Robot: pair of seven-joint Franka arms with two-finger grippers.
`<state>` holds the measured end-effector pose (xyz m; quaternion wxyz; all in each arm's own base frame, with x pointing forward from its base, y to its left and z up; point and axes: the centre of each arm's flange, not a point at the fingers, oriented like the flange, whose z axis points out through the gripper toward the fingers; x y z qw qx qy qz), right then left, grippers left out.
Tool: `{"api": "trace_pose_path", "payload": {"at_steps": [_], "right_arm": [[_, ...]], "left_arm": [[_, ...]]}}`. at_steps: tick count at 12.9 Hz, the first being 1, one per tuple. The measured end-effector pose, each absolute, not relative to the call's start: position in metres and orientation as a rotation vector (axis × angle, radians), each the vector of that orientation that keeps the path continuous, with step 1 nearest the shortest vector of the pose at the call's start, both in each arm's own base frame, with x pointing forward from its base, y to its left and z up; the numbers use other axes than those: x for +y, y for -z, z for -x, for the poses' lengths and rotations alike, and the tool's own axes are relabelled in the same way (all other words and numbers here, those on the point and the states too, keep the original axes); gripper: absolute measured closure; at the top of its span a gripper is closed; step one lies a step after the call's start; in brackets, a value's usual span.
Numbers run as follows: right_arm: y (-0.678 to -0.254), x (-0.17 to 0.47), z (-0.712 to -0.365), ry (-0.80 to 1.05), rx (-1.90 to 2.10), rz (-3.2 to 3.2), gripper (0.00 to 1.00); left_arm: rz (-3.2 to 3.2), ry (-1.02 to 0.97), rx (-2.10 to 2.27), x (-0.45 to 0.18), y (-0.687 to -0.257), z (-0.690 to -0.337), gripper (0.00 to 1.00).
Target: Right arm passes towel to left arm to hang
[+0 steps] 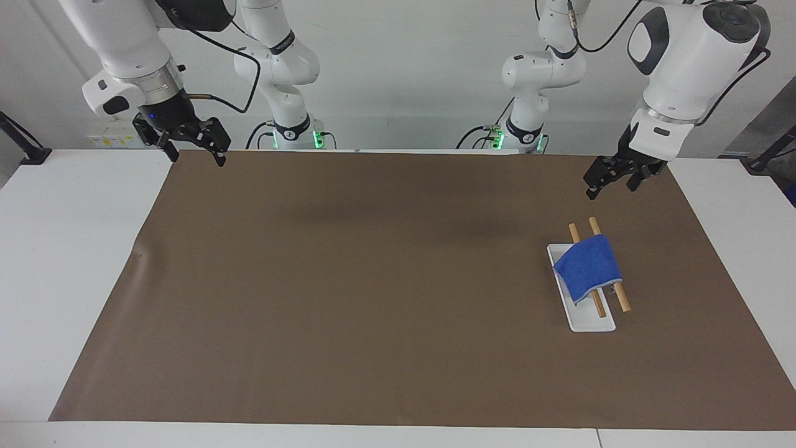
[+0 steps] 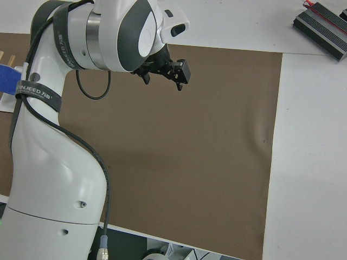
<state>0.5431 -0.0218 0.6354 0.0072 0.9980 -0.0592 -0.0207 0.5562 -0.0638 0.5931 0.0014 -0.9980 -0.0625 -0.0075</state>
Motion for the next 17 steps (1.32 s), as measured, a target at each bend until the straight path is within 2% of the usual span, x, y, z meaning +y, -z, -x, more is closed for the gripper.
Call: {"api": "trace_pose_path", "payload": {"at_steps": [4,10,17], "right_arm": [[-0.635,-0.022,-0.543,0.065,-0.185,-3.121,0.00],[-0.635,-0.022,-0.543,0.065,-0.185,-3.121,0.00],[-0.635,-0.022,-0.543,0.065,-0.185,-3.121,0.00]], "left_arm": [[3.083,0.009,-0.071,-0.050,-0.592,-0.556,0.00],[3.073,-0.045,-0.013,-0.059,-0.577,-0.548,0.00],[3.072,-0.035,-0.013,-0.060,-0.581,-0.545,0.00]]}}
